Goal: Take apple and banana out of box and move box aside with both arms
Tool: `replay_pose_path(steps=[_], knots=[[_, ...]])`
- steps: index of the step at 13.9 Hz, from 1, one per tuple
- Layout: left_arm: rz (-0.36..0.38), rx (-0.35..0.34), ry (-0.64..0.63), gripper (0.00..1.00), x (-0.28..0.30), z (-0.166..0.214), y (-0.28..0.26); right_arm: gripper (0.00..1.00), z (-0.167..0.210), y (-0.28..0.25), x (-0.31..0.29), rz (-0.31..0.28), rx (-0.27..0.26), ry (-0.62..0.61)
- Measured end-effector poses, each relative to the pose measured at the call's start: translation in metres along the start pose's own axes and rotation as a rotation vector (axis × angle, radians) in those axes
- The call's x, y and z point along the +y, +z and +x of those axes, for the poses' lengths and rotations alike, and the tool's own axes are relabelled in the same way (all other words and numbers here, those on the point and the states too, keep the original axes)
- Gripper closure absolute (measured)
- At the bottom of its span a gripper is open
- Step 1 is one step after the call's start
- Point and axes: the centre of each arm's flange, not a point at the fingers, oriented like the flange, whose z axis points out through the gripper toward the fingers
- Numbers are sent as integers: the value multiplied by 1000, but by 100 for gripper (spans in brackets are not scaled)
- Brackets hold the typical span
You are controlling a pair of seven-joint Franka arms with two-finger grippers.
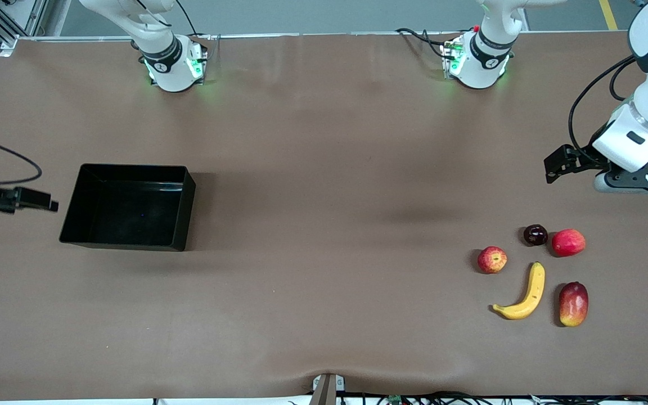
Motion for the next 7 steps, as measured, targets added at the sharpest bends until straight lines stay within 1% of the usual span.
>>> replay_pose_path(steps=[1, 2, 5, 7], knots=[[0, 0, 1, 0, 1, 0, 0, 0, -17, -16, -7, 4, -19, 0], [0, 0, 1, 0, 1, 0, 0, 0, -35, -34, -13, 7, -23, -7], [0, 1, 1, 0, 1, 0, 0, 0, -96, -84, -24, 10, 22, -21], [0, 2, 1, 0, 1, 0, 0, 0, -131, -98, -24, -12, 33, -12]])
